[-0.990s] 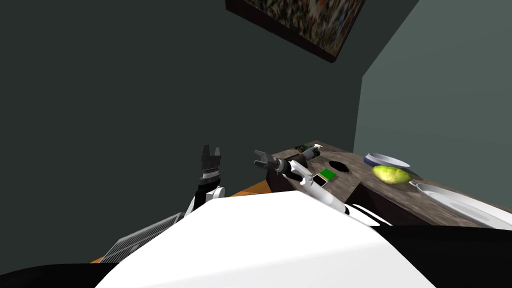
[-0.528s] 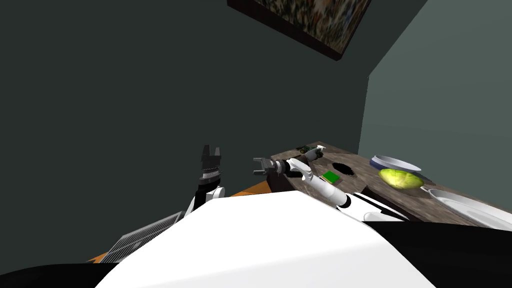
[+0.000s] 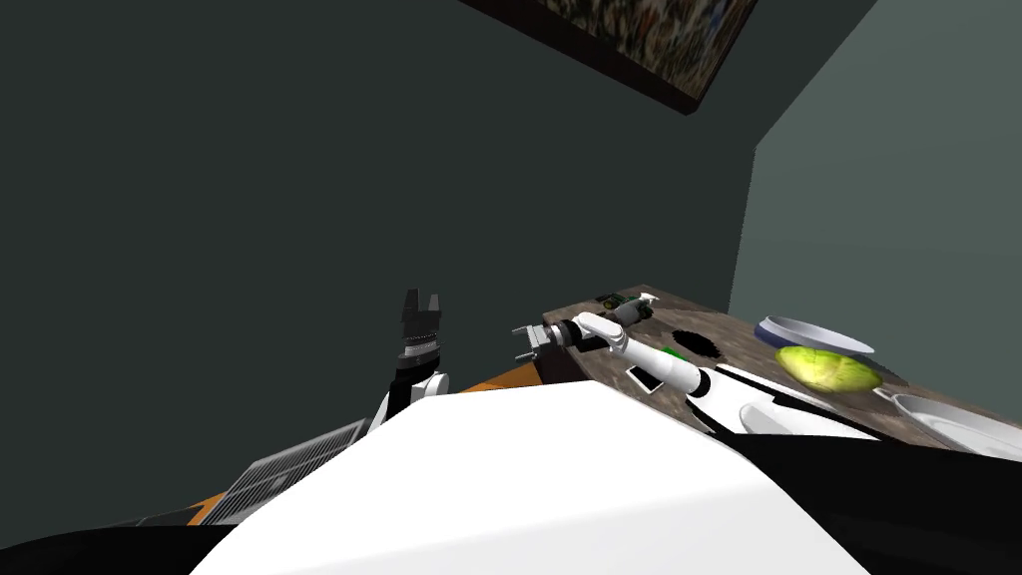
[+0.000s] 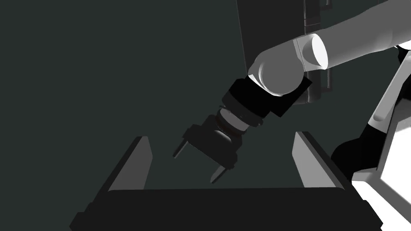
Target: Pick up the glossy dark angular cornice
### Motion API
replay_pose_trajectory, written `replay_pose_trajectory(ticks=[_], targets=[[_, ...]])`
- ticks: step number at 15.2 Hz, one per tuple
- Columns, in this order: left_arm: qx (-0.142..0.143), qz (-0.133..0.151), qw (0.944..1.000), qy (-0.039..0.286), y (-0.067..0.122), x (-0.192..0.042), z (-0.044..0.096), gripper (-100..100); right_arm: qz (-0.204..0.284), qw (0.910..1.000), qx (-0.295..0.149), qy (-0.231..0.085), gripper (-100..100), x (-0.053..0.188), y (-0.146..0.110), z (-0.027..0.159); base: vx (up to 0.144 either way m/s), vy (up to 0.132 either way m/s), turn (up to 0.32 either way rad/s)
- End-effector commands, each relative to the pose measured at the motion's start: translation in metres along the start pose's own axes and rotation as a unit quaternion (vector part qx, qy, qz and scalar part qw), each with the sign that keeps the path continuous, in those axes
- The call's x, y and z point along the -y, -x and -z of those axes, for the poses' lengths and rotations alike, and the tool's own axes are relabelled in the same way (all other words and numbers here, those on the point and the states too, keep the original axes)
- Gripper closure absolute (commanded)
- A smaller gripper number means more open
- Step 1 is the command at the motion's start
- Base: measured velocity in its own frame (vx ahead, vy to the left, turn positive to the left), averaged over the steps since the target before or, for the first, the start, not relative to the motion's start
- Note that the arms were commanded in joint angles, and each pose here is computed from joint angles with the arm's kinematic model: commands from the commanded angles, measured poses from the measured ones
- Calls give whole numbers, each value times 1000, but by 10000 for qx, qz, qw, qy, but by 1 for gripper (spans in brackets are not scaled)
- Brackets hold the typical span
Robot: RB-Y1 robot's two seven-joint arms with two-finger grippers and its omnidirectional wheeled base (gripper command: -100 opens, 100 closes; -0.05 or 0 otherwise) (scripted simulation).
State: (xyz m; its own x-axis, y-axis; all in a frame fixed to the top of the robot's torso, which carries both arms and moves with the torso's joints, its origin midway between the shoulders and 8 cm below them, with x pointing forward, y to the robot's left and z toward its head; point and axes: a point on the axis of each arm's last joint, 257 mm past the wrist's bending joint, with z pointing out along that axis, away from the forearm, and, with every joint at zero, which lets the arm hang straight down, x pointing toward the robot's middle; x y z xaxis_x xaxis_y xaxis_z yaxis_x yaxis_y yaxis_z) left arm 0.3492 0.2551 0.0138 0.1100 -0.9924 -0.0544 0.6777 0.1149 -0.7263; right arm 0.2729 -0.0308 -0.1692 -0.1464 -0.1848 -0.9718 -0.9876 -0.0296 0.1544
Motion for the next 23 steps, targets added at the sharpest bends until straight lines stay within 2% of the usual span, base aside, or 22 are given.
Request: replay_pose_trajectory(ticks=[1,2,3,5,6,7,8,9,10,11,12,13,14,15,16,17,18,19,20,21,22,23], targets=[[0,0,10000,0,0,0,0,0,42,9988,-490,-23,-100,5,-23,12,30,-9,47],[0,0,10000,0,0,0,0,0,41,9986,-517,-35,-100,5,-24,14,21,-8,22],[0,0,10000,0,0,0,0,0,42,9956,-933,5,-100,8,-44,22,24,-5,51],[0,0,10000,0,0,0,0,0,65,9941,-1082,-54,-100,11,-50,30,23,-7,33],[0,0,10000,0,0,0,0,0,54,9884,-1517,-48,-100,15,-71,44,23,-10,34],[0,0,10000,0,0,0,0,0,79,9865,-1633,-92,-100,17,-75,51,25,-10,48],[0,0,10000,0,0,0,0,0,43,9807,-1952,-84,-100,21,-89,63,33,-10,85],[0,0,10000,0,0,0,0,0,74,9764,-2154,-147,-100,23,-97,75,33,-12,59],[0,0,10000,0,0,0,0,0,81,9761,-2167,-149,-100,23,-98,76,22,-9,7],[0,0,10000,0,0,0,0,0,63,9660,-2577,-174,-100,27,-115,95,21,-8,27],[0,0,10000,0,0,0,0,0,73,9633,-2676,-221,-100,29,-118,103,24,-8,45],[0,0,10000,0,0,0,0,0,25,9536,-3002,-237,-100,32,-131,120,31,-14,61],[0,0,10000,0,0,0,0,0,53,9482,-3161,-308,-100,34,-135,133,31,-16,52],[0,0,10000,0,0,0,0,0,53,9482,-3161,-308,-100,34,-135,133,22,-10,19],[0,0,10000,0,0,0,0,0,22,9340,-3553,-369,-100,39,-148,157,21,-6,44],[0,0,10000,0,0,0,0,0,23,9315,-3615,-405,-100,39,-149,164,20,-5,48],[0,0,10000,0,0,0,0,0,-4,9173,-3956,-452,-100,43,-159,186,24,-7,53],[0,0,10000,0,0,0,0,0,-16,9135,-4037,-509,-100,43,-160,196,28,-12,43],[0,0,10000,0,0,0,0,0,-78,8985,-4350,-585,-100,46,-167,220,28,-10,52],[0,0,10000,0,0,0,0,0,-63,8946,-4425,-618,-100,46,-168,227,24,-8,36],[0,0,10000,0,0,0,0,0,-128,8791,-4713,-698,-100,48,-174,252,21,-4,45],[0,0,10000,0,0,0,0,0,-117,8754,-4777,-729,-100,48,-174,259,19,-3,42]])
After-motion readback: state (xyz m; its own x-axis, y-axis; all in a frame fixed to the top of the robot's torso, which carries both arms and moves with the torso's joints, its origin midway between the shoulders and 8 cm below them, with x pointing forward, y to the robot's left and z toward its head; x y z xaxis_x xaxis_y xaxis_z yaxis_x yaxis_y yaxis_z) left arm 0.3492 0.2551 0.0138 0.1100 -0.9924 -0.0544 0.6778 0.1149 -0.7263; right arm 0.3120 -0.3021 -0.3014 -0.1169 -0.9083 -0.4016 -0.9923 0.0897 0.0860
